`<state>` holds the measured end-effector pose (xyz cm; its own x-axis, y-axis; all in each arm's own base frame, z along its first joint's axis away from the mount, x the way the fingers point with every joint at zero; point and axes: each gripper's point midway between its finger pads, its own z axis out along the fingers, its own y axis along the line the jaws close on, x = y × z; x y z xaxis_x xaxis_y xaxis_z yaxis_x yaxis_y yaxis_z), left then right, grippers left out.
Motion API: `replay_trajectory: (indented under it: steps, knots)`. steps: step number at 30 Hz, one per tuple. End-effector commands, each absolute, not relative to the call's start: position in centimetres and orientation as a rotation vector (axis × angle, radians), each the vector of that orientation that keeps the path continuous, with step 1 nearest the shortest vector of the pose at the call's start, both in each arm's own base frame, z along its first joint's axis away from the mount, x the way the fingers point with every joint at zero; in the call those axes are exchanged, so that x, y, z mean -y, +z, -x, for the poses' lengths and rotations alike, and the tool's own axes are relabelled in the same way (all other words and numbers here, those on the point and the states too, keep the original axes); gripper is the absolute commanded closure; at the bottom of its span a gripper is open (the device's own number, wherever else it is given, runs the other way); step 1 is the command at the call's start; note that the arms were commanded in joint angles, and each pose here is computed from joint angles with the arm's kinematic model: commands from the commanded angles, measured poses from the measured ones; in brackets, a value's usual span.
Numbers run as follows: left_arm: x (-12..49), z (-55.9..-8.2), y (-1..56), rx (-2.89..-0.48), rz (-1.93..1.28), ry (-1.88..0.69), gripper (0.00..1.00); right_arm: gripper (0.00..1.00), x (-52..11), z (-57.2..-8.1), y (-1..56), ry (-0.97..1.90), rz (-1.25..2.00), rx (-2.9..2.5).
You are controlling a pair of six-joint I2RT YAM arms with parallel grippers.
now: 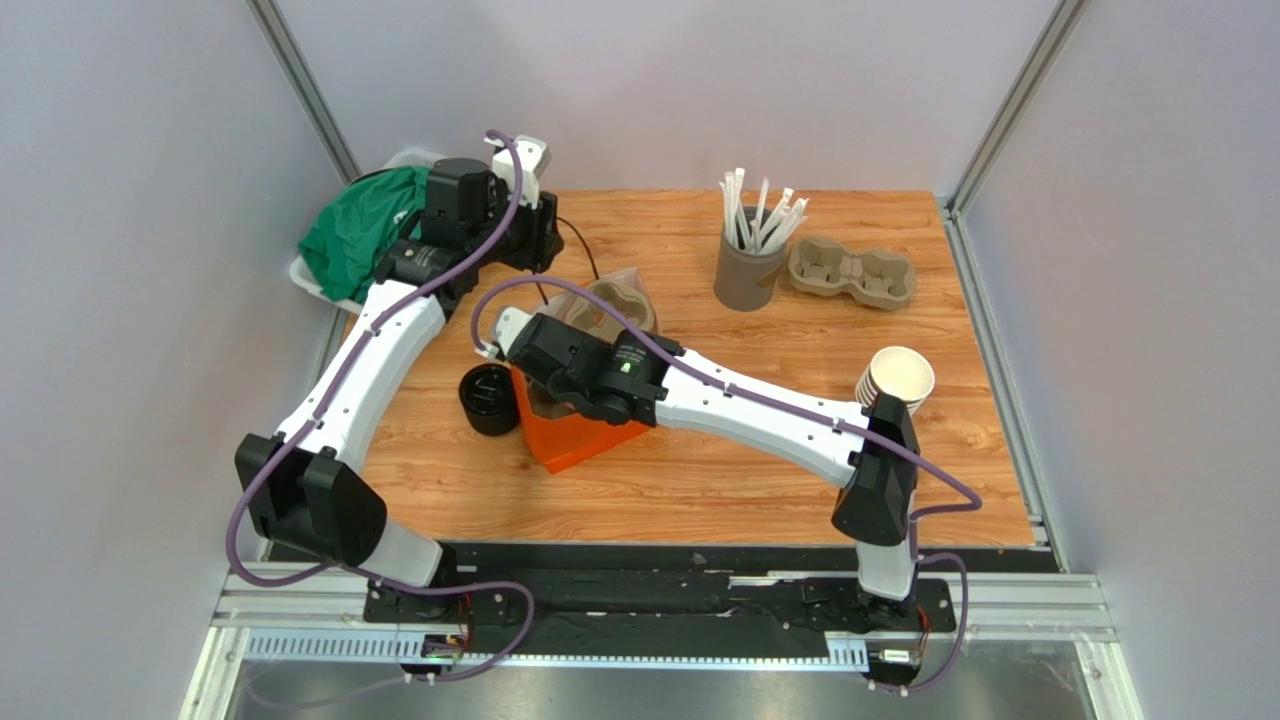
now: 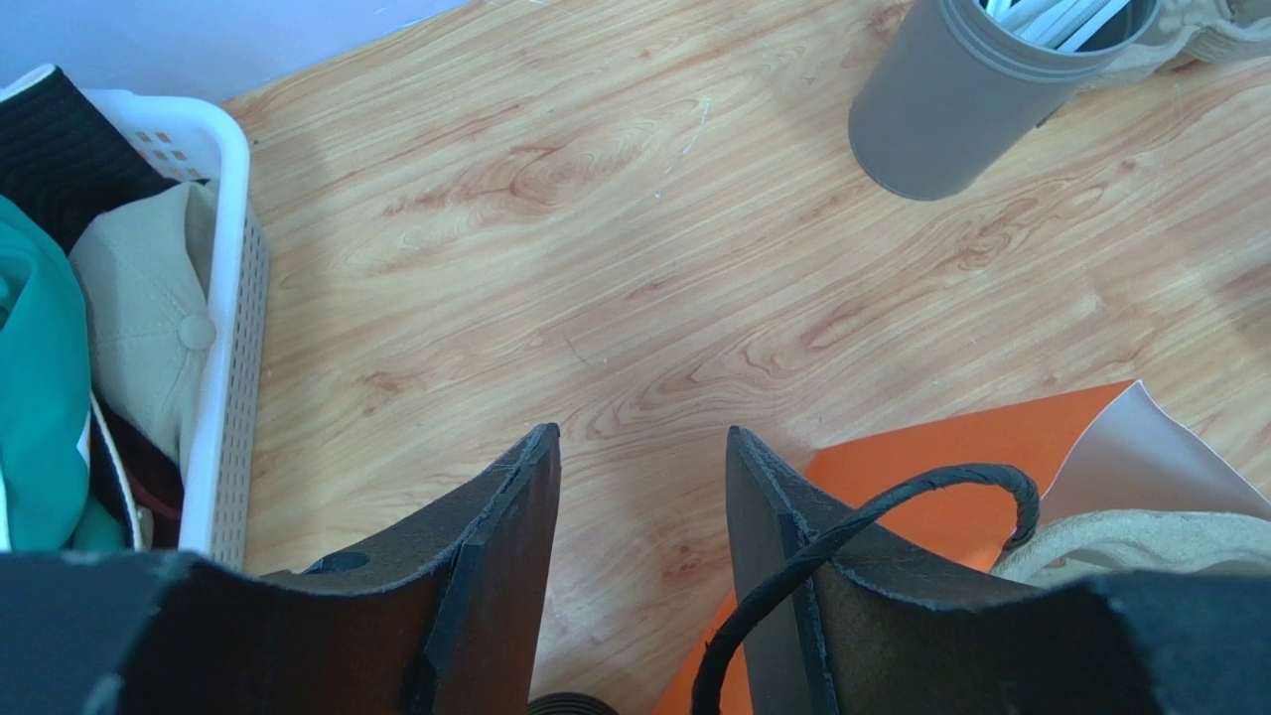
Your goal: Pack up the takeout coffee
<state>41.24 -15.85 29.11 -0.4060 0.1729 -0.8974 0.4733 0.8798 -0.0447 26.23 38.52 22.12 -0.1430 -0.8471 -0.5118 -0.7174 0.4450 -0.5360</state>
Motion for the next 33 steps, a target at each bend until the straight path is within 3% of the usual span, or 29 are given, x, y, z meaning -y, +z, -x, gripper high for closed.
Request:
replay_trajectory:
  steps: [1, 13, 20, 33]
  knots:
    - [15.8, -41.9, 29.8, -1.96, -0.443, -0.358, 0.46, 0.74, -38.5, -26.3, 20.9, -0.148, 1.282, -1.998]
    - [15.4, -42.0, 29.9, -1.959, -0.426, -0.336, 0.46, 0.73, -37.7, -27.3, 24.4, 0.0, 1.135, -2.027]
    - [15.2, -41.7, 31.1, -1.939, -0.407, -0.337, 0.75, 0.73, -37.4, -27.3, 24.8, 0.08, 1.115, -2.054]
    - [15.0, -39.9, 34.4, -1.87, -0.431, -0.347, 0.8, 0.72, -37.4, -27.6, 25.7, 0.146, 1.117, -2.066]
